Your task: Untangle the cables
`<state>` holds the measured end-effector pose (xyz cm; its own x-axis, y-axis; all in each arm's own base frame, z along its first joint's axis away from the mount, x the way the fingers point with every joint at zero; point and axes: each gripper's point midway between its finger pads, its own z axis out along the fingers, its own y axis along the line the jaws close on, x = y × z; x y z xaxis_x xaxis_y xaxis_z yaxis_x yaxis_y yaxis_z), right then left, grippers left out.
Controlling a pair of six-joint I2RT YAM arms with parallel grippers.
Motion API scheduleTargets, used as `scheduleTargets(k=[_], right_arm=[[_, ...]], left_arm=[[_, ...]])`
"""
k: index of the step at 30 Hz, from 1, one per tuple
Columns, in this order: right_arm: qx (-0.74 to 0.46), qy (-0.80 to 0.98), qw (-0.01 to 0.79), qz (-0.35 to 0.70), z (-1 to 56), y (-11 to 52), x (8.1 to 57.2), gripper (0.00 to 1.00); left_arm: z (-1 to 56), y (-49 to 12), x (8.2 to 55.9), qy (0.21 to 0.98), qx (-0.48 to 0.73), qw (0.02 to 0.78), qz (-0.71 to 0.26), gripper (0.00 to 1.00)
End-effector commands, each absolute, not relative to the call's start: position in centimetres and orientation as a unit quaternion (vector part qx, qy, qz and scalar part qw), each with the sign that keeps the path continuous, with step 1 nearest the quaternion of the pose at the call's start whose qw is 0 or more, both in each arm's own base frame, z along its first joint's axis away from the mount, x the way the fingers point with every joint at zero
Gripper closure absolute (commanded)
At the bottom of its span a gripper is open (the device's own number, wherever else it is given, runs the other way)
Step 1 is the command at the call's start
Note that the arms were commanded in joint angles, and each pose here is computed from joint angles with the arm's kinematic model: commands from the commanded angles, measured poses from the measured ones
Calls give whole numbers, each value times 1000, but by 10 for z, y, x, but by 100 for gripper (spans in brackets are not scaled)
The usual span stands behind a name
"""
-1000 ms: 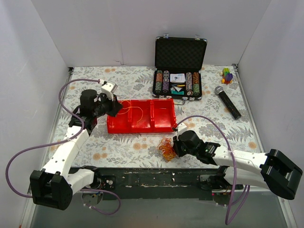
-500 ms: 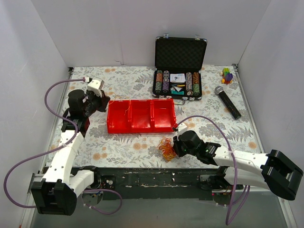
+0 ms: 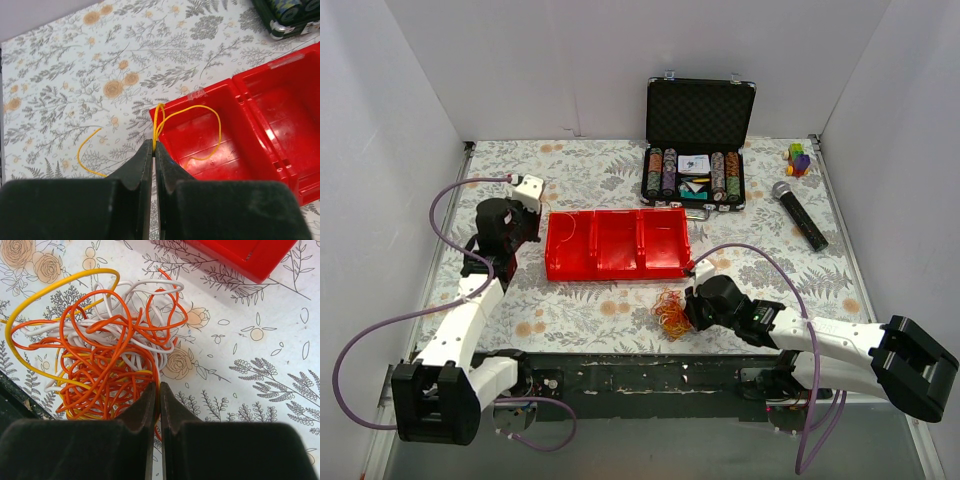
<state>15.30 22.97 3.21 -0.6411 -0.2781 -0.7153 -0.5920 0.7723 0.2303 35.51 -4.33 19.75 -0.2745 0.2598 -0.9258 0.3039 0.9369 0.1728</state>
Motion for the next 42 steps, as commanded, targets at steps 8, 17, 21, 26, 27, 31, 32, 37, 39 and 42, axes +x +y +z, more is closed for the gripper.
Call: scheduleTargets(k=[8,17,21,26,27,31,32,37,39,42], right_arm=[[-246,881,338,220,26,223,149,95],[-243,881,341,219,27,222,150,95],[-245,883,337,217,25,222,149,95],[-243,882,339,218,26,222,149,95],[-243,882,340,218,27,222,150,95],[-243,883,339,217,26,222,150,95],[-244,882,339,217,26,222,150,95],[-245,883,338,216,25,223,150,95],[-245,883,337,216,25,222,150,95],[-243,883,338,216,25,223,150,95]], left_arm=[[196,-126,332,748,297,587,-87,100],[159,-130,320,768,300,558,-94,100],[157,-133,320,780,274,550,-117,100],[166,-105,343,789,206,574,-69,100],[165,-96,347,793,195,575,-58,100],[151,-75,353,808,182,559,-29,100],[147,-72,352,812,183,554,-29,100],[128,-66,350,821,190,538,-13,100],[121,-59,353,826,190,531,8,100],[120,-56,356,821,200,535,22,100]])
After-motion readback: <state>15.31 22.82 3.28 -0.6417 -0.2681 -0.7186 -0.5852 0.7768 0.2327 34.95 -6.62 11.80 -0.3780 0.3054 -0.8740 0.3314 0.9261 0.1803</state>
